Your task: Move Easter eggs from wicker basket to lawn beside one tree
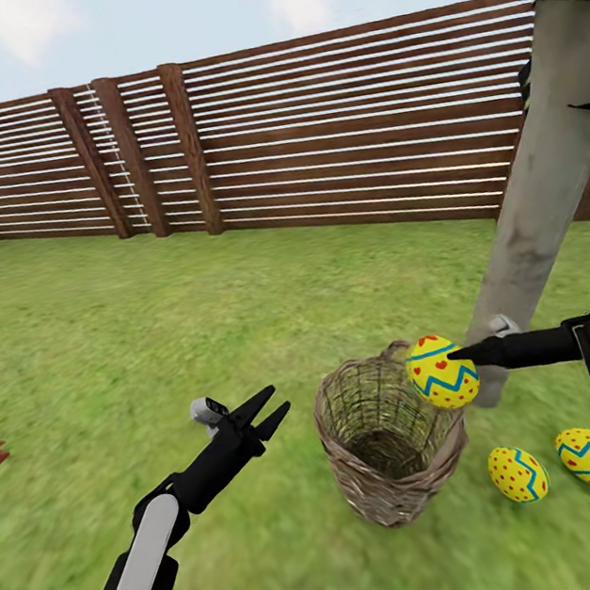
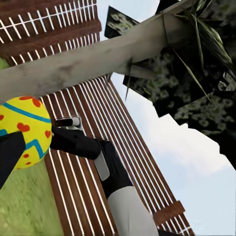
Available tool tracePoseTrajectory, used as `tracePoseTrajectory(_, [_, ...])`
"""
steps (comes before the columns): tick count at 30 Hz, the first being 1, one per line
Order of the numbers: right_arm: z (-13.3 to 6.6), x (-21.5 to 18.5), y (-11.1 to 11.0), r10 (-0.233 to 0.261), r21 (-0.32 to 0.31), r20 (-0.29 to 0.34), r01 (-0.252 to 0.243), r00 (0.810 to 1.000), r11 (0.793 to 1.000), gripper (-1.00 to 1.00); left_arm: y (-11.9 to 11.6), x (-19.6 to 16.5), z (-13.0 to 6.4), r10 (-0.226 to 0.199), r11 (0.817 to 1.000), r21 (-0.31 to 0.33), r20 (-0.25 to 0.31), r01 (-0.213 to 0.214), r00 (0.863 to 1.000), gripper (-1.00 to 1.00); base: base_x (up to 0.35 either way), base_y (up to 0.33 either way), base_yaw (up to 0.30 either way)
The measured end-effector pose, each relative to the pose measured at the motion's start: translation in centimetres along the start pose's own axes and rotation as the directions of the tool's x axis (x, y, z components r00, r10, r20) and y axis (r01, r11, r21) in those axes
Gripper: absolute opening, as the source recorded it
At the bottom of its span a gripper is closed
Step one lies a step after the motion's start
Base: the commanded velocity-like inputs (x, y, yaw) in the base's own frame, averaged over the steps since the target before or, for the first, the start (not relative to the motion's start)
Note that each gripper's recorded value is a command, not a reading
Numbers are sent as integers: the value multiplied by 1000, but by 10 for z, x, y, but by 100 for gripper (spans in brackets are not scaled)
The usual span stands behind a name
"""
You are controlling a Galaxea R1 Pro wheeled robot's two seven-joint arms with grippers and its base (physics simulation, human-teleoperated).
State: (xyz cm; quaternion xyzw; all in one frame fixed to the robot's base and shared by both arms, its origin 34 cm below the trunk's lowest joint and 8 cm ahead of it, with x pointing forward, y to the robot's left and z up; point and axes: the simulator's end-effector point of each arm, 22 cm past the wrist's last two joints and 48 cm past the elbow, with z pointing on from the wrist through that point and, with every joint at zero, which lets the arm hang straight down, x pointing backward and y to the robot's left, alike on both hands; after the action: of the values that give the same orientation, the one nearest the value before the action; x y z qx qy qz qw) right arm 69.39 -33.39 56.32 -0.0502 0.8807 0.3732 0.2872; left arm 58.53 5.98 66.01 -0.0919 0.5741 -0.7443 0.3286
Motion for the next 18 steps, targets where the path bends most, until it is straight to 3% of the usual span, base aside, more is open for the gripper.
tracePoseTrajectory(1, [-6,0,-3,4,7,6,-4,1000,1000,-100,-2,0,1,4,1000,3,-1,-4,1000,100,-279,0,-184])
tracePoseTrajectory(5, [-40,-4,-17,88,-10,137,-88,987,996,-100,-14,5,5,17,1000,19,-14,-17,1000,100,-154,0,-221])
tracePoseTrajectory(10, [-53,38,-44,136,28,122,-140,983,990,-100,-31,47,30,5,997,71,-109,3,994,100,-7,0,-247])
tracePoseTrajectory(12, [-63,46,-54,162,33,147,-168,976,985,-100,-33,50,32,4,997,78,-116,5,993,100,0,0,-249])
tracePoseTrajectory(14, [-68,60,-62,188,39,154,-196,970,980,-100,-38,76,45,-11,995,96,-164,27,986,100,0,0,-217])
tracePoseTrajectory(17, [-75,67,-83,134,122,169,-155,977,980,-100,-50,116,67,-39,989,133,-229,71,973,100,0,0,-52])
tracePoseTrajectory(18, [-89,68,-102,119,183,212,-159,970,970,-100,-52,125,70,-43,987,137,-246,78,968,100,0,0,-4])
